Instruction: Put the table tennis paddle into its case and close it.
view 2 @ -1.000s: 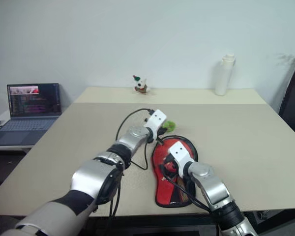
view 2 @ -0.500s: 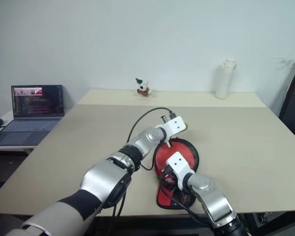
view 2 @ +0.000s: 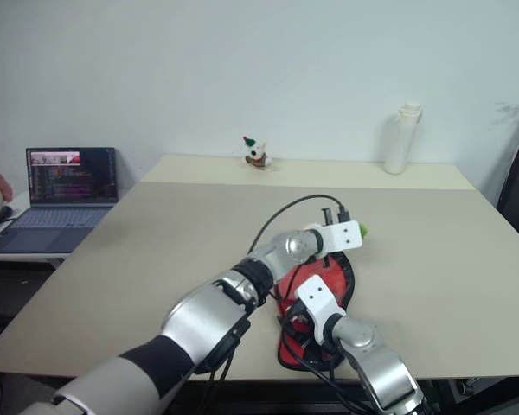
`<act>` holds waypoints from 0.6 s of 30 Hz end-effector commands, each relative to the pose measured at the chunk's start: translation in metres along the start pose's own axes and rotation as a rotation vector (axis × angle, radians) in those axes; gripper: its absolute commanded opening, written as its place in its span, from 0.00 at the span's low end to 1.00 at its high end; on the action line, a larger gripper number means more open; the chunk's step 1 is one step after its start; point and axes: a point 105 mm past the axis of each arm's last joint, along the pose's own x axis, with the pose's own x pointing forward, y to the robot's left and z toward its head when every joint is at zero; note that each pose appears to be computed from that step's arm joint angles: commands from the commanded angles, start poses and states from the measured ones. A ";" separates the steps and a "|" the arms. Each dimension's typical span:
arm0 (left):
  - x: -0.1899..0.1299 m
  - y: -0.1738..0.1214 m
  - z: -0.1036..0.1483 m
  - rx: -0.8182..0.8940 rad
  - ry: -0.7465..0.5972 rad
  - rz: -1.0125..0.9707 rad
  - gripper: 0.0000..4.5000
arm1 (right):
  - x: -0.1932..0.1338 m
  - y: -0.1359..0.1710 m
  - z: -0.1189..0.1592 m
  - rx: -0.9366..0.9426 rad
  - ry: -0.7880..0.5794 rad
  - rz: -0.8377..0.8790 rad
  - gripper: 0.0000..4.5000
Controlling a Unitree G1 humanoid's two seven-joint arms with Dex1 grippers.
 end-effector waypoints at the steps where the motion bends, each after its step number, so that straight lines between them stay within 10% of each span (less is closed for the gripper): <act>1: 0.004 0.012 0.048 0.061 -0.151 0.027 0.00 | -0.003 0.036 -0.086 0.141 0.341 0.122 1.00; 7: 0.005 -0.003 0.052 0.027 -0.178 -0.054 0.00 | 0.001 0.035 -0.085 0.135 0.332 0.116 1.00; 18: 0.001 0.001 0.048 -0.018 -0.202 -0.062 0.81 | 0.011 0.023 -0.075 0.114 0.305 0.104 1.00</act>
